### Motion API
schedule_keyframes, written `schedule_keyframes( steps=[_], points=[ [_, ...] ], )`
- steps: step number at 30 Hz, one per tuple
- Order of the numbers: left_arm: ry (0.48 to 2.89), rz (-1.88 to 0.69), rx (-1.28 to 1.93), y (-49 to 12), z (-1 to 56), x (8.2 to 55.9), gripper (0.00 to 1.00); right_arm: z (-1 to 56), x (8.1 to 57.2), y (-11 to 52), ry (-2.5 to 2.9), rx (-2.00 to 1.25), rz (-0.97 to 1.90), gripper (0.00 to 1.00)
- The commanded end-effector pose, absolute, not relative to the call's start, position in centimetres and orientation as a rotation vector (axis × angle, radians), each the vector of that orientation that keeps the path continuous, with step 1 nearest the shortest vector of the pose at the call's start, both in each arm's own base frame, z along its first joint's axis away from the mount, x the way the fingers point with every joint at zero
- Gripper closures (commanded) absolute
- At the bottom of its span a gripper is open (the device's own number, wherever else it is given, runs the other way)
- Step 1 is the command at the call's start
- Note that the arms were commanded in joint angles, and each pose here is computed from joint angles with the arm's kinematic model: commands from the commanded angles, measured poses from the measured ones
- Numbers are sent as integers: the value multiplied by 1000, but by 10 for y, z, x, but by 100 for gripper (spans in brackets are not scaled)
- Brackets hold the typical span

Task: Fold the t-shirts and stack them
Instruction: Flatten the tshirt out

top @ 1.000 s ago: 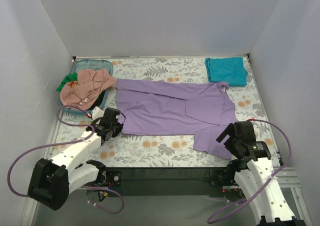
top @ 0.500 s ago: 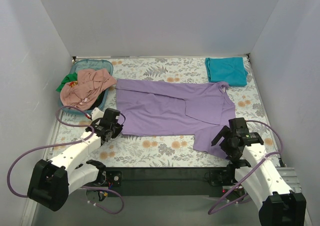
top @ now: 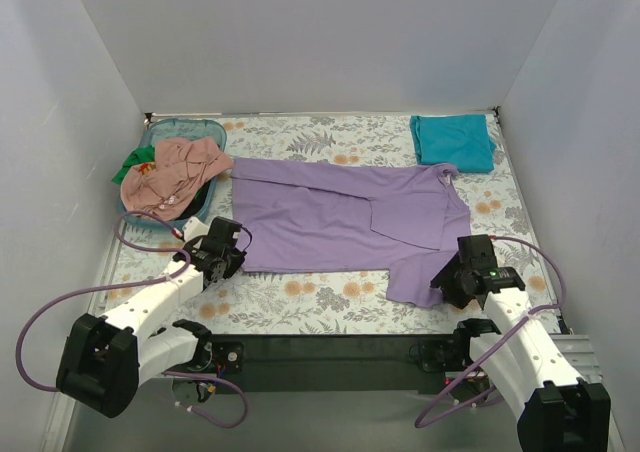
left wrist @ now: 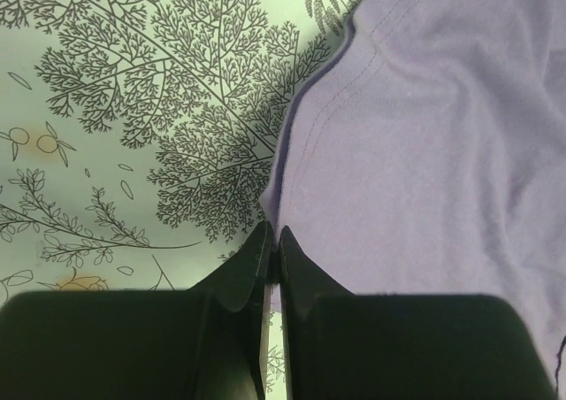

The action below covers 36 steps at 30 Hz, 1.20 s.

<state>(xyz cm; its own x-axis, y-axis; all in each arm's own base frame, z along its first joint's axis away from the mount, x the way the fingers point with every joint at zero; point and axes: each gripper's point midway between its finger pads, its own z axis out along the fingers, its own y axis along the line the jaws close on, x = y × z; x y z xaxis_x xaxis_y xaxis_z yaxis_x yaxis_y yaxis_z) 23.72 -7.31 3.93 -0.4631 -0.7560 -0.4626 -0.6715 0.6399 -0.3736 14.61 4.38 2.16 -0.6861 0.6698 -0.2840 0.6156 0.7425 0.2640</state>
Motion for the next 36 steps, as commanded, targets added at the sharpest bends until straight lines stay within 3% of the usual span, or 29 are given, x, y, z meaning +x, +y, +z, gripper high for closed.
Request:
schedule_keyframes(
  steps=[1, 2, 3, 9, 15, 22, 27, 34, 36],
  points=[
    [2216, -155, -1125, -66, 48, 240, 100, 8, 160, 42, 2519, 991, 222, 49],
    [2212, -155, -1128, -66, 49, 240, 100, 8, 161, 41, 2508, 986, 216, 58],
    [2210, -155, -1134, -65, 49, 240, 100, 9, 162, 40, 2499, 981, 210, 73],
    [2194, -157, -1151, -63, 59, 237, 100, 21, 168, 35, 2468, 880, 198, 99],
    [2125, -280, -1104, -70, 99, 245, 100, 90, 198, 34, 2301, 787, 257, 99],
    [1842, -567, -944, -82, 246, 268, 100, 254, 223, 15, 1919, 680, 271, 99],
    [1646, -690, -845, -77, 353, 260, 100, 384, 213, 11, 1666, 598, 344, 99],
    [1374, -835, -720, -62, 486, 222, 100, 517, 192, 10, 1423, 472, 390, 99],
    [1301, -865, -682, -56, 525, 206, 100, 567, 166, 6, 1302, 418, 397, 99]
  ],
)
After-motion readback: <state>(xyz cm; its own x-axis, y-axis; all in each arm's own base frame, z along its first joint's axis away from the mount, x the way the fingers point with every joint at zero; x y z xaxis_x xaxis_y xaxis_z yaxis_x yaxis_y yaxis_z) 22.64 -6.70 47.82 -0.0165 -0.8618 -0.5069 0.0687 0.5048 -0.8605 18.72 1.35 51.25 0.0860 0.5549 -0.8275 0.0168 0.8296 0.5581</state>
